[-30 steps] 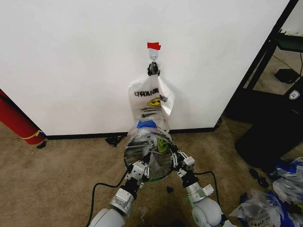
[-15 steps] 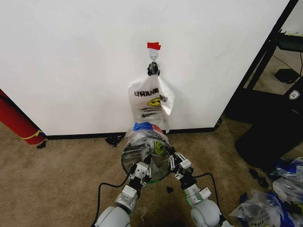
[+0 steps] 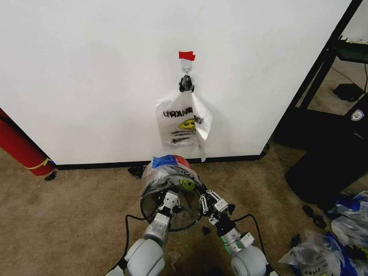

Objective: Pick up the garbage bag from the wall and place it over the trash bin.

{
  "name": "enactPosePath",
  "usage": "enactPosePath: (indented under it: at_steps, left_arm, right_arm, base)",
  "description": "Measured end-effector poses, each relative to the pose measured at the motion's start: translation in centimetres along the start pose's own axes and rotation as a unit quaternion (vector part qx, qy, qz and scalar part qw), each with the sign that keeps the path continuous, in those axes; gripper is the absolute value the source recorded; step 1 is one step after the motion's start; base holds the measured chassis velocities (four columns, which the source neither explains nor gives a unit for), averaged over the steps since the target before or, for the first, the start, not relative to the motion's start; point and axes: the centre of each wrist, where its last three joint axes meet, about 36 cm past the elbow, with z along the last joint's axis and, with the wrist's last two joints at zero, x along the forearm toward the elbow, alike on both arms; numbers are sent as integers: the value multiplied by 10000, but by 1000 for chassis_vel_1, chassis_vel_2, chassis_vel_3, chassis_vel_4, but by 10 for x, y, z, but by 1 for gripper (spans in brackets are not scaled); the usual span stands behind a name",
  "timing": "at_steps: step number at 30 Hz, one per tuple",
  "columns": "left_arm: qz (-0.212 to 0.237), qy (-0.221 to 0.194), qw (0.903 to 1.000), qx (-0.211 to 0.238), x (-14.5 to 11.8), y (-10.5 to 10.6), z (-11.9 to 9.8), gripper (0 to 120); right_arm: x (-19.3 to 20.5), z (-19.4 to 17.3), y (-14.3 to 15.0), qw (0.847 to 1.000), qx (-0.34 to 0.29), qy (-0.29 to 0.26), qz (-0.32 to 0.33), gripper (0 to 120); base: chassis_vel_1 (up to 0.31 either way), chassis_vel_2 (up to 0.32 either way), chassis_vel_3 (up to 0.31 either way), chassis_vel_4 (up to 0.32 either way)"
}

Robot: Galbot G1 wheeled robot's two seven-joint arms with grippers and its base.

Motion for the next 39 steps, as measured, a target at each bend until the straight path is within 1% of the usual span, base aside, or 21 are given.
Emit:
enactPosePath:
  at_steps: [1,4,8,10,11,16,25,30,31,33,36,39]
  left_arm:
    - [-38,30,10000,-14,-6,-2,1,0]
    - [-61,60,10000,-26,-10,-3,2,0]
    - [-142,112,9998,-73,-24,-6,4,0]
    - [-153,119,9998,-83,-26,-6,4,0]
    - [-193,131,9997,-114,-31,-5,4,0]
    - [-304,194,9993,-95,-48,3,-1,0]
    - [-395,404,9984,37,-67,12,1,0]
    - [-345,524,9978,229,-70,11,-2,0]
    - [-234,570,9975,333,-68,9,-3,0]
    - [-109,564,9976,382,-64,5,-6,0]
    - [-43,552,9977,388,-60,3,-8,0]
    - [76,546,9977,399,-49,-1,-9,0]
  right_arm:
    - [1,2,2,10000,-28,0,-38,0]
    - [2,3,2,10000,-46,-3,-62,0]
    - [3,4,3,9999,-84,-2,-99,0]
    - [3,4,3,9999,-88,-1,-104,0]
    - [4,4,3,9999,-99,-1,-126,0]
    - [6,5,1,9998,-125,-3,-177,0]
    - [5,4,3,9994,-219,-72,-257,0]
    - [5,3,2,9992,-217,-107,-330,0]
    - [5,3,1,9991,-212,-125,-349,0]
    - [5,4,0,9991,-198,-141,-345,0]
    - [4,4,-1,9992,-183,-144,-328,0]
    - [3,4,-6,9994,-138,-150,-279,0]
  base:
    - [0,0,0,0]
    - [0,0,0,0]
    - [0,0,0,0]
    - [0,0,0,0]
    - [0,0,0,0]
    - [0,0,0,0]
    - [0,0,0,0]
    - [0,0,0,0]
    - [0,0,0,0]
    - [0,0,0,0]
    - [0,0,0,0]
    - [0,0,0,0]
